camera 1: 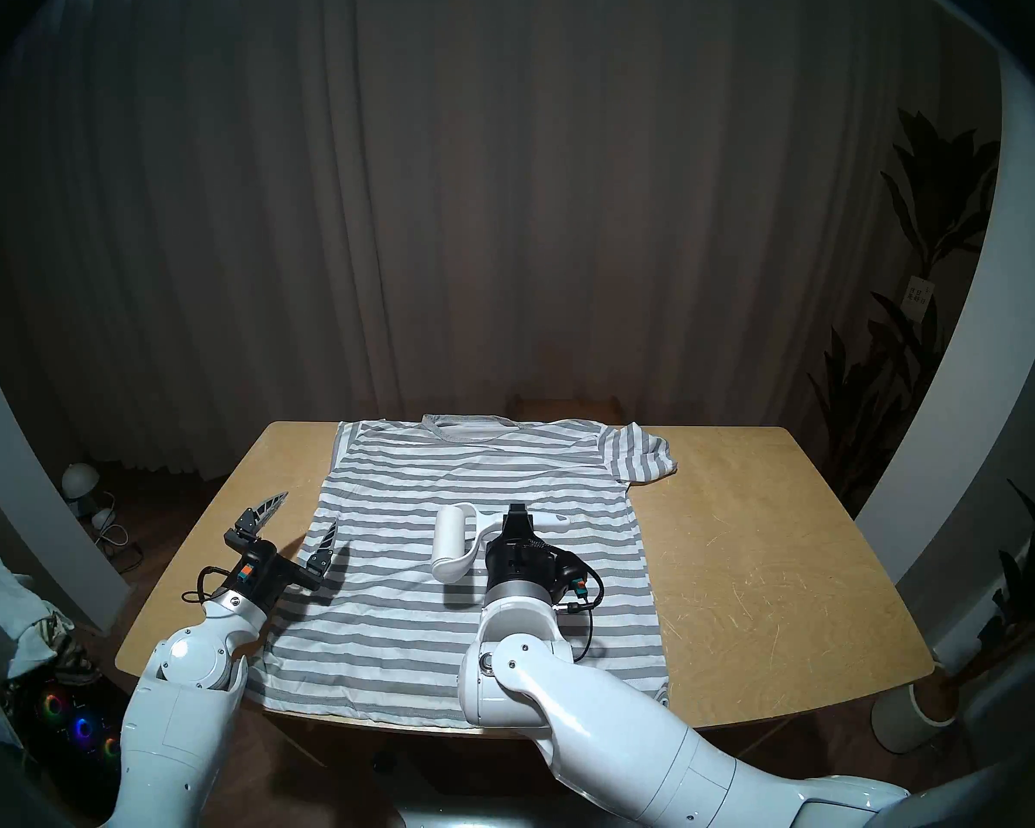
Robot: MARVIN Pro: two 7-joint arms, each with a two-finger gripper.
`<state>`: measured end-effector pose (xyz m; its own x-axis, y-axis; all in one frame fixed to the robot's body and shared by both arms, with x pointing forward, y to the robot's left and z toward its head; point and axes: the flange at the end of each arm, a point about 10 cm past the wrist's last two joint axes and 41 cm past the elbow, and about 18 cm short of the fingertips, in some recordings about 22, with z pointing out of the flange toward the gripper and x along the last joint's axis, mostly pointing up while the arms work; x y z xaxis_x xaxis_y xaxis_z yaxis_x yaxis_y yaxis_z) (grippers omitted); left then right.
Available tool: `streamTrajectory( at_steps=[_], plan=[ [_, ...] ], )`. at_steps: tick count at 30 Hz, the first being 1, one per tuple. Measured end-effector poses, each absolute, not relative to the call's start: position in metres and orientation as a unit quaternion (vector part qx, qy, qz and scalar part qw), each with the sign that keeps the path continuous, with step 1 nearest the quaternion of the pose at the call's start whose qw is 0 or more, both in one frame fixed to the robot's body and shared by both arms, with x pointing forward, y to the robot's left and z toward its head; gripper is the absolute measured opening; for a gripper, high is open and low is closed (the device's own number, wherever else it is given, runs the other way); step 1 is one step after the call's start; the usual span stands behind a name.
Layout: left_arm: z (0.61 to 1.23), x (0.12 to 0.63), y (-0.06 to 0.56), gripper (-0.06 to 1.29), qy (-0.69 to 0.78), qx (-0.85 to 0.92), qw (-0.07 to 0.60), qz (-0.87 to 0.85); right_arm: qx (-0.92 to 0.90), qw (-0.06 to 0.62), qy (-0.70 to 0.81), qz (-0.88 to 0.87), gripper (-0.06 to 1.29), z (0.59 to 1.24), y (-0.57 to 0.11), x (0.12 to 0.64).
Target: Use the fur roller to clean a top
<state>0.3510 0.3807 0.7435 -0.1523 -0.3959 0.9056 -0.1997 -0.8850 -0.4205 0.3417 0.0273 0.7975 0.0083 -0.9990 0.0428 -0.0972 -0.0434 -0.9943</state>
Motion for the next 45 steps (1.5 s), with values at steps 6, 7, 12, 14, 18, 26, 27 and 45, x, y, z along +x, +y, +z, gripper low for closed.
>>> streamTrajectory(
  at_steps=[6,7,12,14,18,26,27,45],
  plan=[
    [0.742,0.352,0.385,1.23,0.233,-0.643,0.064,-0.727,-0.544,0.470,0.492,-0.491,0.10,0.798,0.042,0.345],
    [0.742,0.352,0.385,1.23,0.234,-0.642,0.063,-0.727,-0.545,0.470,0.489,-0.492,0.10,0.797,0.044,0.346],
    [0.742,0.352,0.388,1.23,0.238,-0.639,0.062,-0.728,-0.550,0.470,0.479,-0.496,0.10,0.796,0.051,0.348],
    [0.741,0.352,0.390,1.23,0.241,-0.637,0.060,-0.730,-0.554,0.470,0.471,-0.500,0.10,0.794,0.055,0.350],
    [0.741,0.352,0.392,1.23,0.245,-0.635,0.059,-0.731,-0.558,0.470,0.462,-0.504,0.10,0.792,0.058,0.350],
    [0.740,0.352,0.396,1.23,0.253,-0.628,0.055,-0.734,-0.569,0.466,0.440,-0.516,0.10,0.785,0.064,0.351],
    [0.739,0.352,0.396,1.23,0.255,-0.627,0.053,-0.734,-0.571,0.464,0.436,-0.518,0.10,0.783,0.064,0.351],
    [0.738,0.352,0.396,1.23,0.276,-0.614,0.041,-0.738,-0.582,0.457,0.418,-0.527,0.10,0.773,0.065,0.350]
  ],
)
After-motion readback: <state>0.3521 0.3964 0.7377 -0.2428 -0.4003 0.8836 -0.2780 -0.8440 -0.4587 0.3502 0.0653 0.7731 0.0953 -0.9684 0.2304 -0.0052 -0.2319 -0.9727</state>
